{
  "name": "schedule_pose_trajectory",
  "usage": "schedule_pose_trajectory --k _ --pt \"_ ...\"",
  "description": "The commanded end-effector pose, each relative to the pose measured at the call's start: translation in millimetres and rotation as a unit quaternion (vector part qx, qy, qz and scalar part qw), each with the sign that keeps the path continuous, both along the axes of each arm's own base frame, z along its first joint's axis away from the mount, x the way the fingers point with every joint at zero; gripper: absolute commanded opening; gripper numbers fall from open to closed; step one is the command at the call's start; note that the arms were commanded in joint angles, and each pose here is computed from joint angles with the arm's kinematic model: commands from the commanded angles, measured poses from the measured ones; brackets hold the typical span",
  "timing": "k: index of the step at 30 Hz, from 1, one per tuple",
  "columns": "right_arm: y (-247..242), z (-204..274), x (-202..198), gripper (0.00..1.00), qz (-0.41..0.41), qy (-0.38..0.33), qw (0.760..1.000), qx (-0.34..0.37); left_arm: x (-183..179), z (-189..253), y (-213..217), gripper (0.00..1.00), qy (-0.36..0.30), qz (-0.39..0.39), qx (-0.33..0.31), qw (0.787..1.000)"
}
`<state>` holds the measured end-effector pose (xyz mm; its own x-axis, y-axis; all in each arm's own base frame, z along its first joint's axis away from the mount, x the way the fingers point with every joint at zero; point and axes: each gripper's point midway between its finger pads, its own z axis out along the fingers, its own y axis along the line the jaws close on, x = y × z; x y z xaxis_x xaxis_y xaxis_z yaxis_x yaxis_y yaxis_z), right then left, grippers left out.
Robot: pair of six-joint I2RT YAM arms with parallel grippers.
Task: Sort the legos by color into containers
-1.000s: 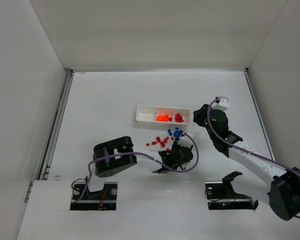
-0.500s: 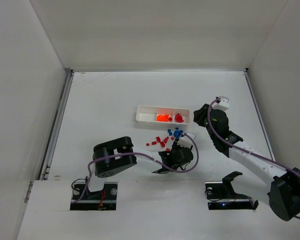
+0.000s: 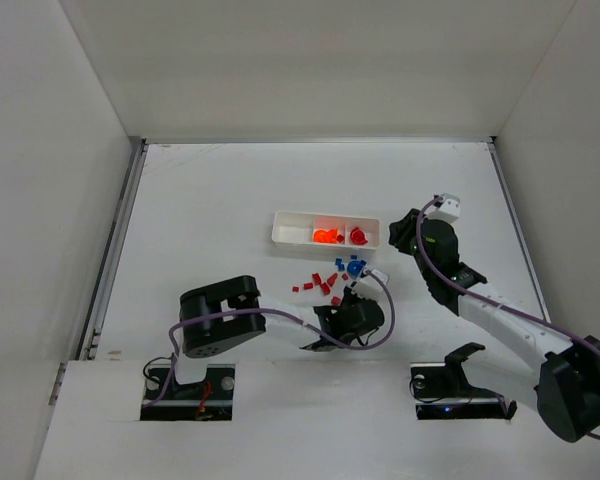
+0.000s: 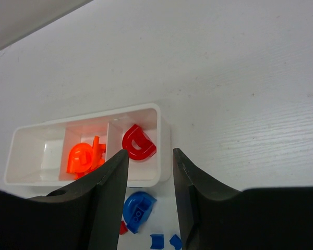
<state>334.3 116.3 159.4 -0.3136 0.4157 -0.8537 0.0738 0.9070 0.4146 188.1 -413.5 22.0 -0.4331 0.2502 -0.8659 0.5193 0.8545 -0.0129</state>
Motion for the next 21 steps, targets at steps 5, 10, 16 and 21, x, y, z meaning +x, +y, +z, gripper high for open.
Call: schedule_pose_trajectory --k 5,10,16,21 --pt "-4.9 17.1 4.6 0.46 -0.012 -0.032 0.999 0.024 -4.7 70.7 11.4 0.13 -0.021 -0.002 -0.06 0.998" --pt "-4.1 15.9 4.2 0.45 -0.011 -0.03 0.999 0.025 27.2 104.6 42.9 0.13 -0.034 0.046 -0.104 0.993" --pt "-1.5 12.6 6.3 0.45 -0.009 -0.025 1.0 0.013 94.4 119.4 92.8 0.14 -0.032 0.144 -0.152 0.977" --pt "3.5 13.1 5.3 0.45 -0.002 -0.026 1.0 0.007 144.7 122.7 122.2 0.15 -0.033 0.203 -0.177 0.963"
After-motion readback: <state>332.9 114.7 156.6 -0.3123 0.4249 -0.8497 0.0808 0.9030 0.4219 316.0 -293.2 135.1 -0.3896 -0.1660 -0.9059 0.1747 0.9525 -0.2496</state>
